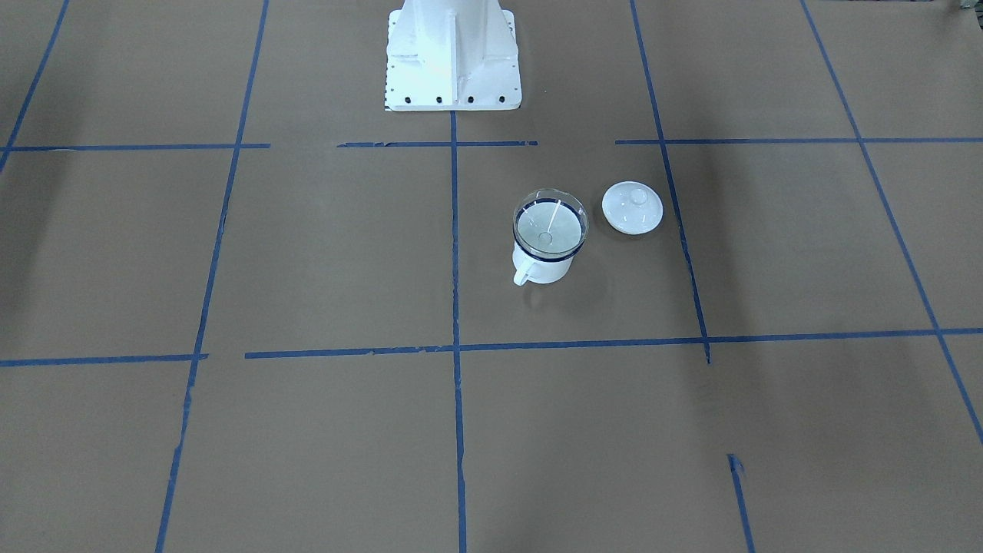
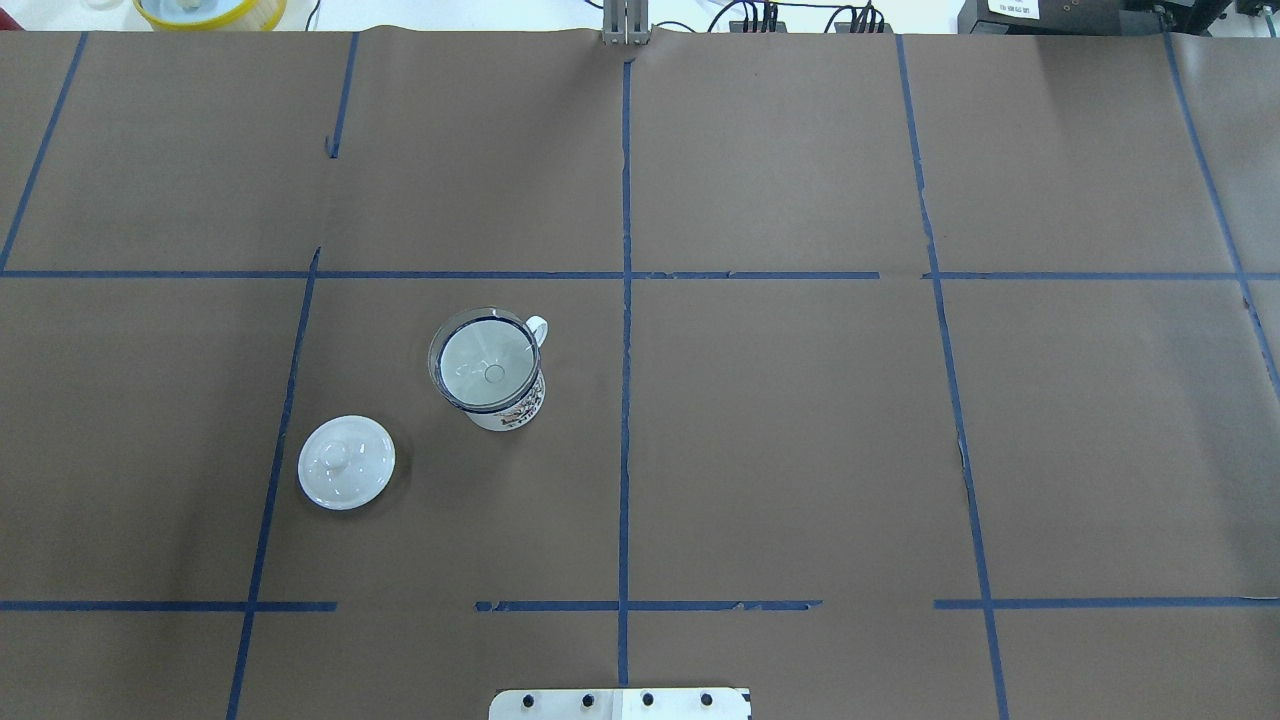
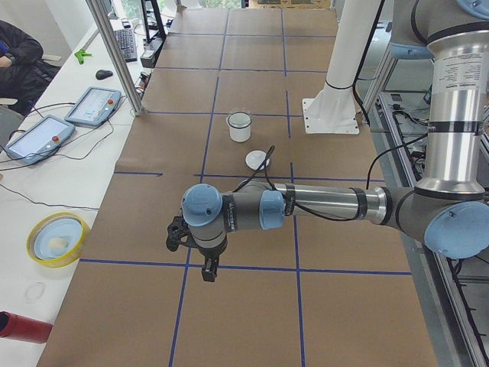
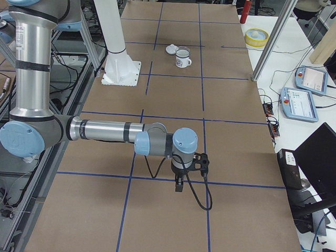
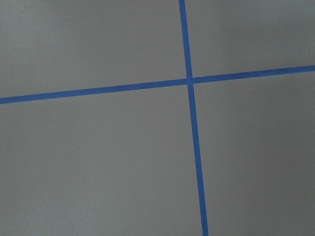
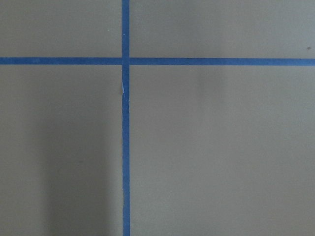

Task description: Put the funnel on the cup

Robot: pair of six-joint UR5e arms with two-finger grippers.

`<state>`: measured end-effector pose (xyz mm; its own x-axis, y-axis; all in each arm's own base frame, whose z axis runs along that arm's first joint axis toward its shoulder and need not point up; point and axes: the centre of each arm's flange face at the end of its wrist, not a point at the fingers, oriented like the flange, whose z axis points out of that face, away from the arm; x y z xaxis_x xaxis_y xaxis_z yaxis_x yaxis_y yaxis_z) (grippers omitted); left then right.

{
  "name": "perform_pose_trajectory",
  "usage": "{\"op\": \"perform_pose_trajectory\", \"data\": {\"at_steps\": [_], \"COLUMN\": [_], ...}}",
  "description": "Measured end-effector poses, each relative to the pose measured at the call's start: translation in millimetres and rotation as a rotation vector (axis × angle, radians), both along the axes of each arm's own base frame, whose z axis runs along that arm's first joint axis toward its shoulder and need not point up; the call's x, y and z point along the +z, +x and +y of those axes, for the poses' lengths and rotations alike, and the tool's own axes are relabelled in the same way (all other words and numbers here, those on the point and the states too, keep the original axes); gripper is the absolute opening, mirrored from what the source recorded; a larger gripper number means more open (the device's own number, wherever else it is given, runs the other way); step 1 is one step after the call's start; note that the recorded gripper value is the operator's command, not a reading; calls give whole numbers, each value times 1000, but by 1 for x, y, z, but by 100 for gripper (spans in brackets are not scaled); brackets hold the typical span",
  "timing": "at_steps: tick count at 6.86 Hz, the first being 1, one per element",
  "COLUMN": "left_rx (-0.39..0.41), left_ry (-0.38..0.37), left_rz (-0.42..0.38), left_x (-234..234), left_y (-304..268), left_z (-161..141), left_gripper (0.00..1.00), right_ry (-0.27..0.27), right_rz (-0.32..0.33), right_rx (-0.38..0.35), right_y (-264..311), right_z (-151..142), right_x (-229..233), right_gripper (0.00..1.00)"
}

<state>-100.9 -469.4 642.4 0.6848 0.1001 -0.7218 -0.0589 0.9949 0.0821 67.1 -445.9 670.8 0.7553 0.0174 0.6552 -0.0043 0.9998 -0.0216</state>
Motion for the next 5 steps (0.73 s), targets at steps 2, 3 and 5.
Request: {"op": "perform_pose_trajectory", "data": {"at_steps": [2, 3, 5], "left_rx": [1, 1, -1], "left_ry": [-4, 3, 10], "left_rz": [3, 4, 3], "left_x": [3, -1, -4], "left_y": [0, 0, 0], "left_z": [2, 1, 1], "left_gripper": [100, 100, 100], "right_ry": [0, 0, 0], "right_rz": [0, 0, 0], "right_rx": [0, 0, 0], "right_y": [0, 0, 0], "right_z": [0, 0, 0], "right_x": [0, 0, 0], "right_gripper": [100, 100, 100]}}
